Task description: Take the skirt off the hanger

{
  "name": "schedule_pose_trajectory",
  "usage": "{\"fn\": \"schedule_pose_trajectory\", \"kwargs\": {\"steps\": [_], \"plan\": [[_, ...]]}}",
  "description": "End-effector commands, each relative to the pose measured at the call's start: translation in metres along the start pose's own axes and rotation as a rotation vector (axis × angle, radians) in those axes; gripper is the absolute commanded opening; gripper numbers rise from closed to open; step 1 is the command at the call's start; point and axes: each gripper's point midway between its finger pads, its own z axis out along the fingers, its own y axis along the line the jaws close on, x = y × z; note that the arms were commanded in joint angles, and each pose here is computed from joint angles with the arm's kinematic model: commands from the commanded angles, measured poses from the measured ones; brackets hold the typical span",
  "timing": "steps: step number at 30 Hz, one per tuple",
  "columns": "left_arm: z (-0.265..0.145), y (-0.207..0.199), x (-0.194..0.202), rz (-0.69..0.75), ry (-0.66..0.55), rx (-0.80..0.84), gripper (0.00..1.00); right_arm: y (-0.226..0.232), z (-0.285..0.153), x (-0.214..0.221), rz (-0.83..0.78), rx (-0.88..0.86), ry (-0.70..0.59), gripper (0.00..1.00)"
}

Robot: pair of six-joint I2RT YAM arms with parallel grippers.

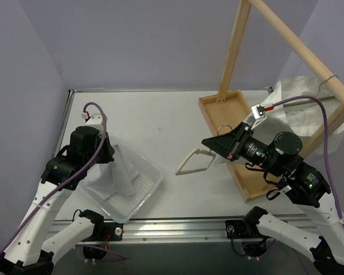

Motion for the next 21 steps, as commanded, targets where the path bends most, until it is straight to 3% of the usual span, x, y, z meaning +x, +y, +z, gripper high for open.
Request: {"fn": "schedule_pose_trajectory", "kwargs": {"steps": [1, 10, 11, 12, 14, 18, 21], "plan": [[0.013, -0.041, -0.015, -0.095, -0.027, 0.253, 0.02, 0.014, -0.003, -0.01, -0.014, -0.061, -0.044, 0.0], [0.031, -0.045, 0.031, -0.345, 0.139, 0.284, 0.04, -0.012, 0.011, 0.005, -0.034, 0.033, 0.028, 0.0], [0.03, -0.045, 0.038, -0.369, 0.159, 0.278, 0.28, -0.021, 0.016, 0.009, -0.037, 0.063, 0.047, 0.0], [0.028, -0.045, 0.04, -0.381, 0.167, 0.278, 0.45, -0.026, 0.019, 0.01, -0.038, 0.08, 0.055, 0.0], [0.02, -0.049, 0.042, -0.41, 0.169, 0.305, 0.7, -0.038, 0.024, 0.015, -0.042, 0.124, 0.07, 0.0], [0.003, -0.044, 0.04, -0.452, 0.131, 0.291, 0.82, -0.055, 0.029, 0.021, -0.037, 0.172, 0.083, 0.0], [-0.014, -0.036, 0.033, -0.479, 0.071, 0.26, 0.82, -0.069, 0.029, 0.024, -0.033, 0.222, 0.086, 0.0]]}}
